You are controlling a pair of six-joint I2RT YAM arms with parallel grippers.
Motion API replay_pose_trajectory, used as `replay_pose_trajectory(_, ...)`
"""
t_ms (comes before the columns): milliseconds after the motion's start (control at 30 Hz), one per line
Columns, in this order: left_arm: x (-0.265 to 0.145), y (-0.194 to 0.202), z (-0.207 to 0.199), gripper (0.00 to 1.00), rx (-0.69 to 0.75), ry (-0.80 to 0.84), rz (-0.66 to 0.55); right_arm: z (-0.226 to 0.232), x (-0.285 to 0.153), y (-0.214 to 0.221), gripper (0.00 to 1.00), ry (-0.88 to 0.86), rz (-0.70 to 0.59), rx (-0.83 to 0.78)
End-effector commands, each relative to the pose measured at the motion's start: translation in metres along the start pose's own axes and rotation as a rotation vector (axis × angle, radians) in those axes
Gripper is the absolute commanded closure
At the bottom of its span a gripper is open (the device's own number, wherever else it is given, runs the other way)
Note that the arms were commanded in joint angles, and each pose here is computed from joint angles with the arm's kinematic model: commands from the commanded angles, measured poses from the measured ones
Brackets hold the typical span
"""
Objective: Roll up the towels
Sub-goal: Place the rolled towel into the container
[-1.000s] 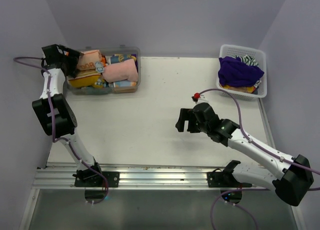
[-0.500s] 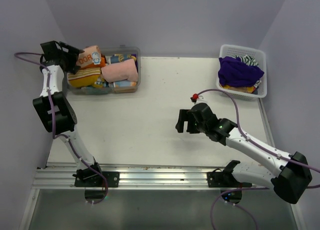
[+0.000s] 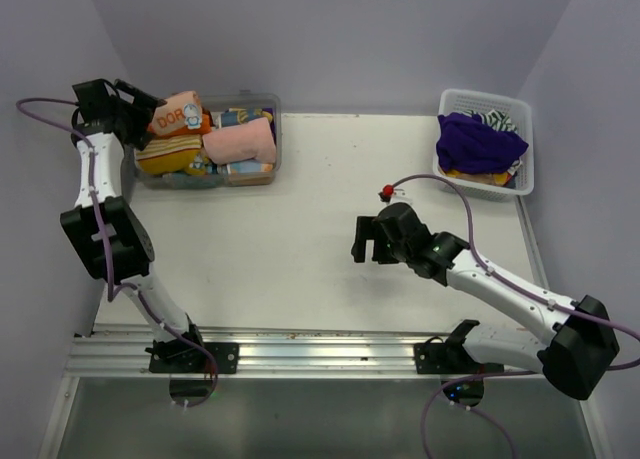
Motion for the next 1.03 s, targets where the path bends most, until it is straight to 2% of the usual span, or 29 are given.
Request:
replay_pose_trajectory(0,-0.061,-0.004,-0.03,0.05,0.115,0.079,-0.099,-0.005,-0.012,-0.019,0.05,0.082,-0.076,0.002)
replay_pose_trajectory(33,-0.065,0.001,-0.026,0.05,0.137,0.064,-0.097,-0.008,-0.016,-0.02,0.02,0.109,-0.077,0.002)
replay_pose_trajectory(200,-0.121,0.024,-0.031,0.04,0.268,0.081,-0.17,-0.021,-0.026,-0.026,0.01,0.259,-0.103,-0.004)
replay_pose_trajectory(300,-0.143,0.053,-0.03,0.04,0.387,0.088,-0.178,-0.029,-0.033,-0.03,0.01,0.337,-0.108,-0.024)
replay_pose_trajectory(333,-0.143,0.072,-0.025,0.05,0.453,0.093,-0.133,-0.03,-0.037,-0.031,0.01,0.355,-0.109,-0.03)
replay_pose_trajectory(500,-0.174,0.118,-0.007,0.05,0.602,0.164,-0.048,-0.038,-0.049,-0.032,0.01,0.395,-0.152,-0.031)
replay_pose_trajectory(633,-0.183,0.16,0.03,0.05,0.71,0.161,0.074,-0.041,-0.054,-0.03,0.01,0.4,-0.177,-0.02)
replay_pose_trajectory(900,-0.188,0.203,0.09,0.06,0.782,0.133,0.239,-0.043,-0.055,-0.024,0.02,0.403,-0.187,0.031)
replay_pose_trajectory(1000,-0.188,0.208,0.097,0.05,0.795,0.114,0.248,-0.041,-0.051,-0.023,0.01,0.404,-0.169,0.044)
Point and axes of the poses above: each gripper's point midway between its finger pads, its own x axis out along the fingers, its own z axis along the line the jaws close on, y = z × x, the point moved 9 cm from there along -x, back along the fingers, and after that the axes turned 13 degrees about -x, right-handed, at the moved point
